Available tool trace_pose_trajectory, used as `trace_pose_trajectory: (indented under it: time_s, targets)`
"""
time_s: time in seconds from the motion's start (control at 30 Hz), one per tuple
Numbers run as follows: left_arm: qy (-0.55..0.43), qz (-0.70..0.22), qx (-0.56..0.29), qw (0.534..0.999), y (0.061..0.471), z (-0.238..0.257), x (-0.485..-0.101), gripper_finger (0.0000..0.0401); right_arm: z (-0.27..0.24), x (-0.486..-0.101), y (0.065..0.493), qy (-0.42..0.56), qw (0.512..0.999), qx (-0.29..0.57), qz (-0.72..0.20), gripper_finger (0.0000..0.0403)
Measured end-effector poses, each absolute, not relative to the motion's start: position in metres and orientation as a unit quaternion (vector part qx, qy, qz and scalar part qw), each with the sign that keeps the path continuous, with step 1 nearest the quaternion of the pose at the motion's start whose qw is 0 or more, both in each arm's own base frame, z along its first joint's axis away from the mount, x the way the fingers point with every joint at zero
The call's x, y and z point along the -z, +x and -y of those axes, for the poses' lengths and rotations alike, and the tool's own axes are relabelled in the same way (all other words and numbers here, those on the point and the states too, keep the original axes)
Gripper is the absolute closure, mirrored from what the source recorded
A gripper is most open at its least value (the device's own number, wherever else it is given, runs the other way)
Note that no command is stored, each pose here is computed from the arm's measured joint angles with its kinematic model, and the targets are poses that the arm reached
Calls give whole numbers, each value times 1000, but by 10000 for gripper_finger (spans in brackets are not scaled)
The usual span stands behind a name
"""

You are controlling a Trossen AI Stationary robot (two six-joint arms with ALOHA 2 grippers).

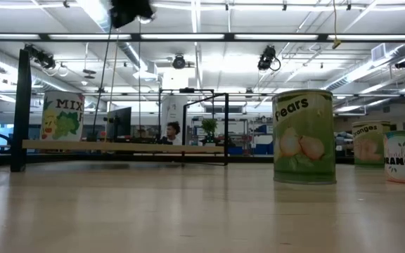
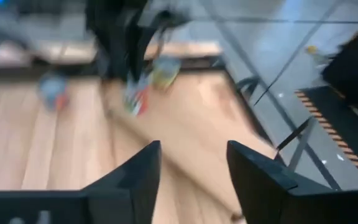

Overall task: Pick and place cans onto a shelf
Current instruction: Put the top canned pears on the shelf

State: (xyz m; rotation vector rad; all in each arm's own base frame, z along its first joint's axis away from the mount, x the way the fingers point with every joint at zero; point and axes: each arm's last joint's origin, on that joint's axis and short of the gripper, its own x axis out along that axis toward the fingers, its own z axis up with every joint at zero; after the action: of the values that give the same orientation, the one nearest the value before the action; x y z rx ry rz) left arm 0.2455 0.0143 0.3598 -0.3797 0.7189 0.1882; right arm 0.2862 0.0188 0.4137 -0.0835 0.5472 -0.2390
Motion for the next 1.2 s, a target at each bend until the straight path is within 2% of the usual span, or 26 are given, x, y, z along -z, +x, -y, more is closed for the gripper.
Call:
trace_pose_trajectory:
  time_s: [0.13,0.2,0.3,0.47,0.6,0.7,0.9,1.2]
  targets:
    - [-180,-258,-49,948,270,1,-357,280,-29,-403,266,-57,928,43,-366,151]
    - [-184,-204,-24,961,281,11,-357,247,-35,-398,252,-50,908,9,-417,126]
    - [-167,-173,22,970,300,31,-351,190,-45,-393,233,-28,877,-22,-479,95]
    - [-131,-182,88,970,338,58,-319,101,-69,-382,219,0,838,-21,-545,67]
    - [-102,-180,107,972,366,70,-287,54,-86,-379,214,80,824,2,-562,62]
    - [-86,-166,110,976,386,74,-270,45,-97,-379,202,101,808,9,-581,62]
    - [-35,-169,116,978,424,82,-263,44,-107,-380,188,94,801,27,-590,62]
    - [0,-262,103,960,463,67,-226,44,-113,-380,183,103,800,45,-590,63]
